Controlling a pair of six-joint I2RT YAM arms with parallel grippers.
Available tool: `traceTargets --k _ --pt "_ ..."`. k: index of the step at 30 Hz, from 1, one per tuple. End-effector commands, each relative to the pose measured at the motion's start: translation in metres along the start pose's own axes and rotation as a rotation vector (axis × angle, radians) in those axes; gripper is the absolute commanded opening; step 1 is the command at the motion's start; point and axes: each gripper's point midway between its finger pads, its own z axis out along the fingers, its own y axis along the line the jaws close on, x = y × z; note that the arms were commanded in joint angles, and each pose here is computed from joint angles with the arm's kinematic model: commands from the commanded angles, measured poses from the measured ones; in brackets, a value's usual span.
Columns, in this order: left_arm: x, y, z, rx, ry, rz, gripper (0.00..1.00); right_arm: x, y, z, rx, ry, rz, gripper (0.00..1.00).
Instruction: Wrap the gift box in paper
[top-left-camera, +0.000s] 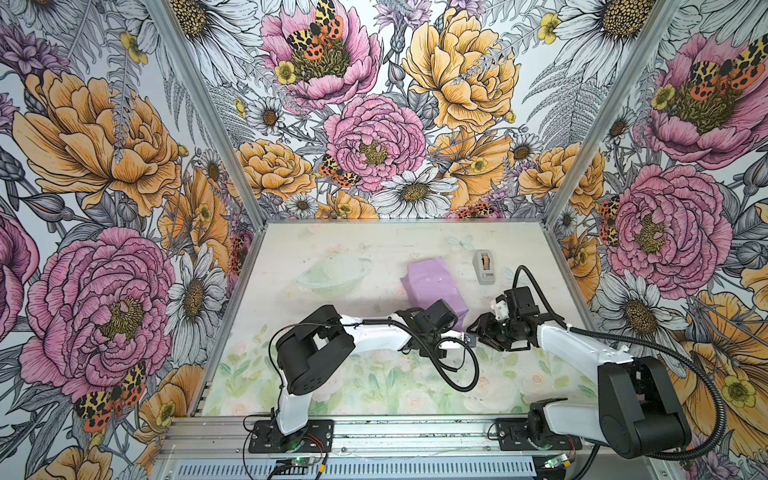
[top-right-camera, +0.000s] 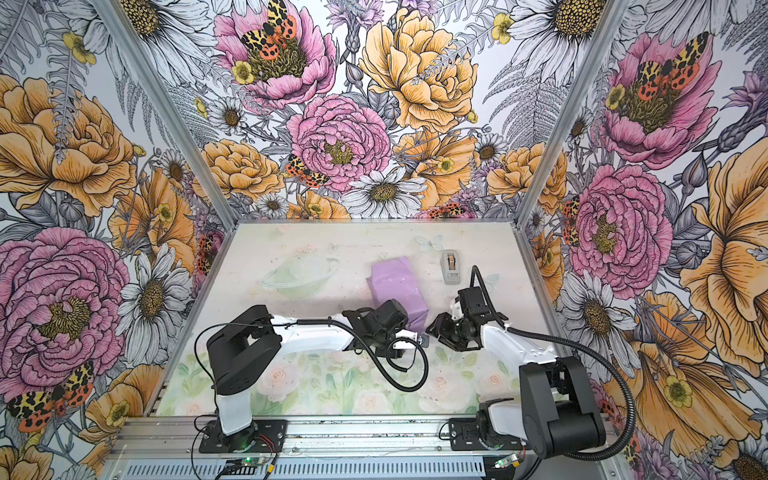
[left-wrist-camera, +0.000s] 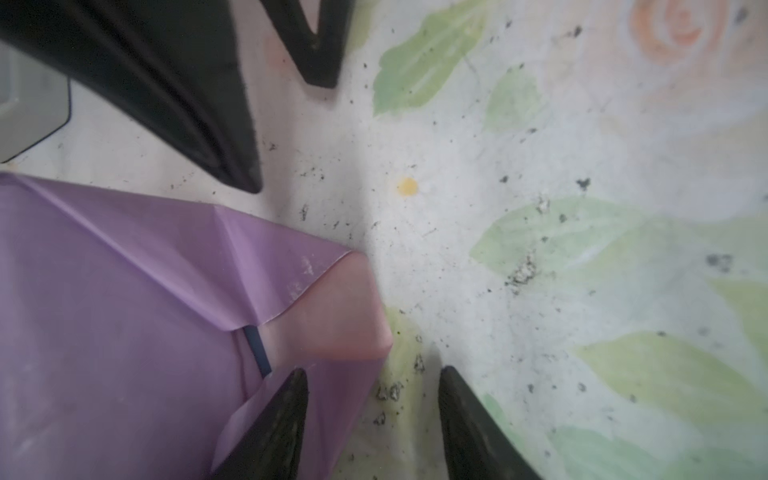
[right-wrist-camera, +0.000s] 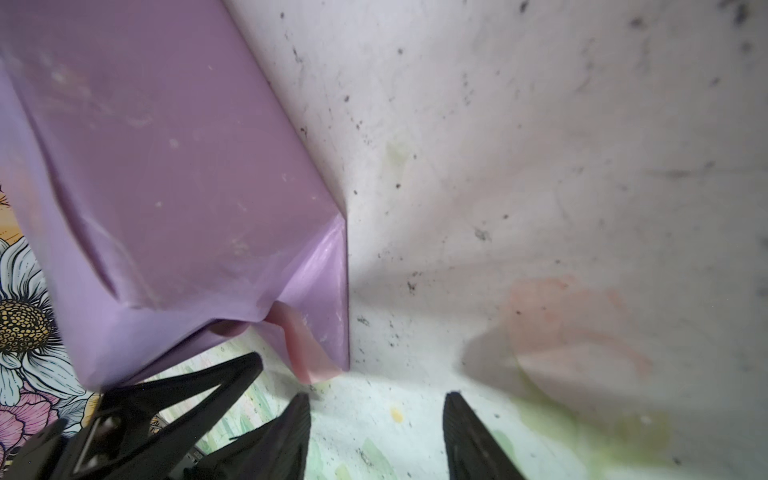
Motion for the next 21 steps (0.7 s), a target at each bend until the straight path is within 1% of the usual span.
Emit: traceTargets --k 1,4,8,12,17,21 --pt "0.001 0.002 0.004 -0.009 0.037 0.066 0.55 -0.01 0.007 -0.003 0.002 -0.025 -0.023 0.54" --pt "0.008 0.005 0.01 -0.034 0.08 0.067 0.54 -0.01 0.008 -0.004 -0.003 -0.028 -0.026 0.53" --pt "0.011 0.012 0.014 -0.066 0.108 0.065 0.5 -0.01 0.008 -0.004 -0.002 -0.03 -0.024 0.53" --pt "0.007 0.021 0.014 -0.111 0.091 0.053 0.39 -0.01 0.008 -0.004 -0.002 -0.033 -0.025 0.53" --pt "0.002 0.026 0.013 -0.136 0.061 0.024 0.31 -0.008 0.007 -0.004 -0.001 -0.033 -0.022 0.53" --pt "0.0 0.029 0.013 -0.143 0.042 -0.004 0.17 -0.007 0.007 -0.003 -0.004 -0.025 -0.021 0.53"
